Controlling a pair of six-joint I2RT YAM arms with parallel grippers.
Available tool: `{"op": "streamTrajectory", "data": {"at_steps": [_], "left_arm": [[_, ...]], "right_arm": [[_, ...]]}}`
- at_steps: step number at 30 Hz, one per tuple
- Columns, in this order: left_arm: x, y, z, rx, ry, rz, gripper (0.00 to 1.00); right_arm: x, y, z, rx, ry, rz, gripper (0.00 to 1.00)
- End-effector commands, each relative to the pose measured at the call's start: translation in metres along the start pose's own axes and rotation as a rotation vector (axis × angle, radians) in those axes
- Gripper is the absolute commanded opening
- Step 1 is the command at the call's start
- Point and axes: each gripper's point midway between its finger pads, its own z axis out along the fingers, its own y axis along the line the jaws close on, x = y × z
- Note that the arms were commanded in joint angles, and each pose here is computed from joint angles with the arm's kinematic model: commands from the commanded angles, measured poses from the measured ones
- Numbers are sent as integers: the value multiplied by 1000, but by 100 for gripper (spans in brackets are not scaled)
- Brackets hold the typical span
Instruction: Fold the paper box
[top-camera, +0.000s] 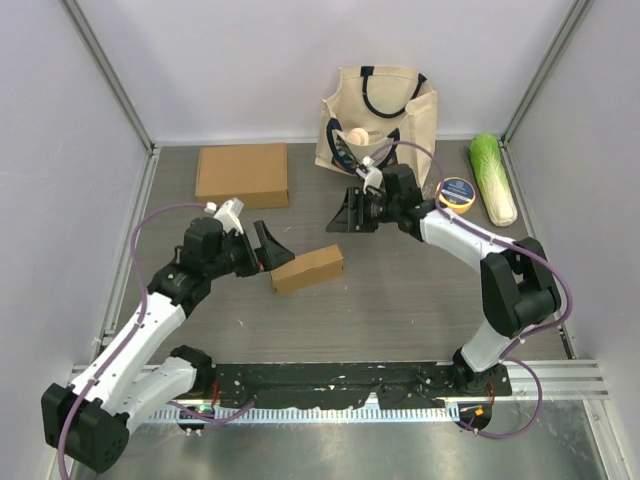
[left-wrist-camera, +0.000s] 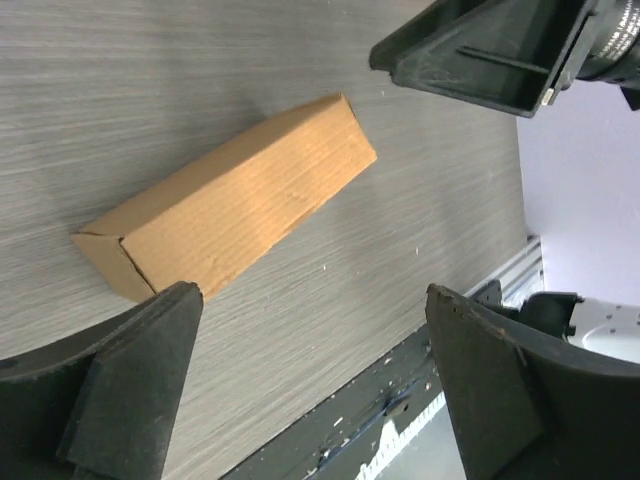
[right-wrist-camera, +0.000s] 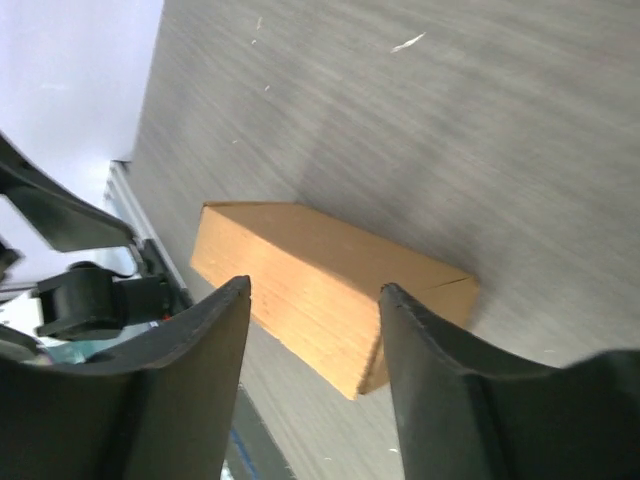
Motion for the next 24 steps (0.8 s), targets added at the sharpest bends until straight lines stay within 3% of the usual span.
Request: {"op": "streamTrajectory", "data": {"at_steps": [1,6,13,16,20,24], "left_arm": [[6,27,-19,-235,67,-130,100],[20,48,0,-284,193,-281,99],[7,49,43,-160,185,-226,85],[0,36,57,-50,175,-231,66],[-21,35,83,-37,145,-146,51],[-73,13,116,-5,18,-64,40]], "right_arm": [[-7,-17,-24,109,76,-124,66],[16,-21,-15,49,206,-88,70],[39,-12,12,-12,250,-76,67],[34,-11,24,-2,201,-42,51],[-3,-8,28,35,29,-87,31],[-51,-8,18,138,-137,-199,29]]}}
